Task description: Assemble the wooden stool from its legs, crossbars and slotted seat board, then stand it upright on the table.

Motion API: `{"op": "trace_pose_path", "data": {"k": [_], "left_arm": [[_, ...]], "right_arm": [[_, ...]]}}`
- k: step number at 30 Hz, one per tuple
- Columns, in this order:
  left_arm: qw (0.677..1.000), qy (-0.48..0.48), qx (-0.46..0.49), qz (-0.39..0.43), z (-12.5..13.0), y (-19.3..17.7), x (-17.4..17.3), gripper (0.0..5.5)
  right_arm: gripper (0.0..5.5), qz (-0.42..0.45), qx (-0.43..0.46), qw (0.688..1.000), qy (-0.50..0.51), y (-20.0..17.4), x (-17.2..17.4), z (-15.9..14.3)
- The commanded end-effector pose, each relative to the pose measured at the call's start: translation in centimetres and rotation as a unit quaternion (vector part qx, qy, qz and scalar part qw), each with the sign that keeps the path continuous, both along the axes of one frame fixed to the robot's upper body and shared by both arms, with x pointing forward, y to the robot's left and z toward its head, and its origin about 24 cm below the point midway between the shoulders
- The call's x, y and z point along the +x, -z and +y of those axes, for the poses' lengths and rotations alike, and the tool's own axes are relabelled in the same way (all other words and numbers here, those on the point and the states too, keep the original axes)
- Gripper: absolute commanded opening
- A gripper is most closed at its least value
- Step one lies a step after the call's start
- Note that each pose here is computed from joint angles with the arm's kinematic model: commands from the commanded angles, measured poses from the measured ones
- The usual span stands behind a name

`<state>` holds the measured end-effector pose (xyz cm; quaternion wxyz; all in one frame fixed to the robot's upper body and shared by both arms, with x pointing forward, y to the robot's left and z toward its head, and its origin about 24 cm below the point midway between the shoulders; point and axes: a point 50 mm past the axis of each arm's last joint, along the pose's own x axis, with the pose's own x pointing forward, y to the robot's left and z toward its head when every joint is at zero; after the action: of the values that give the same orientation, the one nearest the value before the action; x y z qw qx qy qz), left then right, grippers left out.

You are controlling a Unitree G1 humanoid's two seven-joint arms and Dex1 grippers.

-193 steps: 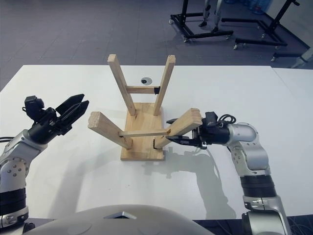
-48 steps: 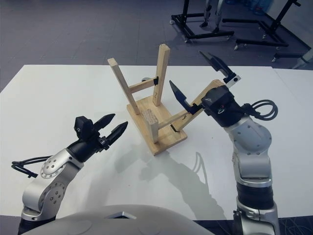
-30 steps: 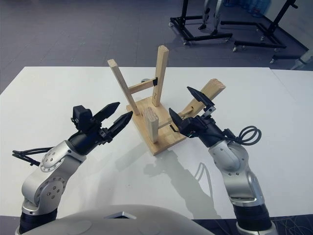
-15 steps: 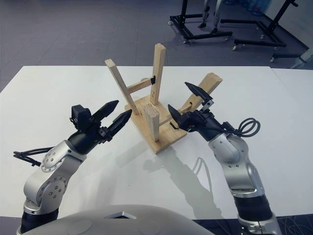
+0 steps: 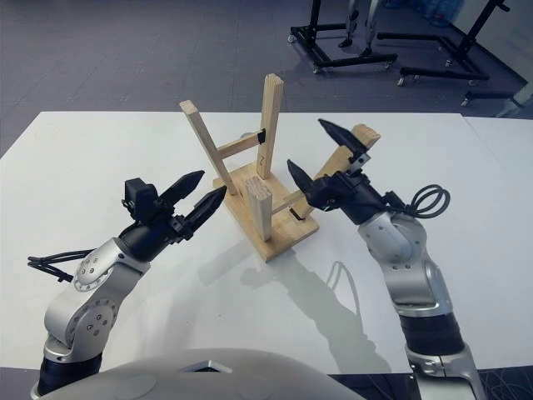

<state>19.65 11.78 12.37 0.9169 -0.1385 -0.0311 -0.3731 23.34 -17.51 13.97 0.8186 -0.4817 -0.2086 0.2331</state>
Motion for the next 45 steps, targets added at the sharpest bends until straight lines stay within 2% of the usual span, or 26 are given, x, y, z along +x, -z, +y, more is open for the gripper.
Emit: {"op": "trace_pose_path", "data": {"k": [1, 5, 7, 10, 14, 17, 20, 23, 26, 30, 35, 40, 45], "left_arm": [[1.000, 0.008, 0.006, -0.006, -0.2, -0.1, 0.2, 3.36], [1.000, 0.007, 0.006, -0.006, -0.1, 0.0, 0.3, 3.36], [1.000, 0.005, 0.006, -0.006, 0.0, 0.0, 0.3, 3.36], [1.000, 0.000, 0.004, -0.007, 0.3, 0.1, 0.3, 3.36], [1.000, 0.008, -0.001, -0.011, 0.9, -0.2, -0.4, 3.36], [0.999, 0.040, -0.030, -0.021, 1.4, -1.2, -1.3, 3.36], [0.994, 0.086, -0.053, -0.030, 1.3, -2.2, -2.3, 3.36], [0.992, 0.109, -0.054, -0.028, 0.5, -2.6, -2.1, 3.36], [0.991, 0.118, -0.055, -0.027, -0.1, -2.8, -1.6, 3.36], [0.984, 0.152, -0.081, -0.039, -0.9, -3.8, -1.0, 3.36], [0.978, 0.191, -0.081, -0.030, -2.0, -4.3, -0.7, 3.36], [0.976, 0.208, -0.067, -0.005, -1.6, -4.0, -0.9, 3.36], [0.984, 0.179, 0.002, 0.012, -0.9, -2.5, -0.1, 3.36]], "right_arm": [[4.58, 0.056, -0.037, 0.998, 0.011, 2.0, -0.2, -0.3], [4.58, 0.040, -0.015, 0.999, 0.010, 1.3, 0.1, -0.2], [4.58, 0.012, 0.028, 0.999, 0.009, 0.1, 0.4, -0.3], [4.58, -0.048, 0.124, 0.991, -0.004, -2.9, 0.9, -0.3], [4.58, -0.135, 0.233, 0.962, -0.045, -8.5, 2.1, -0.8], [4.58, -0.153, 0.285, 0.946, -0.031, -9.9, 2.8, -2.8], [4.58, -0.146, 0.336, 0.930, 0.037, -10.6, 4.3, -6.5], [4.58, -0.114, 0.357, 0.921, 0.105, -9.7, 5.8, -10.5], [4.58, -0.058, 0.357, 0.923, 0.133, -7.6, 6.7, -12.1], [4.58, 0.065, 0.402, 0.905, 0.123, -3.1, 6.2, -12.4], [4.58, 0.170, 0.437, 0.881, 0.062, -0.5, 4.8, -10.6], [4.58, 0.189, 0.434, 0.879, 0.052, 0.1, 5.5, -9.8], [4.58, 0.183, 0.439, 0.879, 0.042, 0.2, 5.6, -9.2]]}}
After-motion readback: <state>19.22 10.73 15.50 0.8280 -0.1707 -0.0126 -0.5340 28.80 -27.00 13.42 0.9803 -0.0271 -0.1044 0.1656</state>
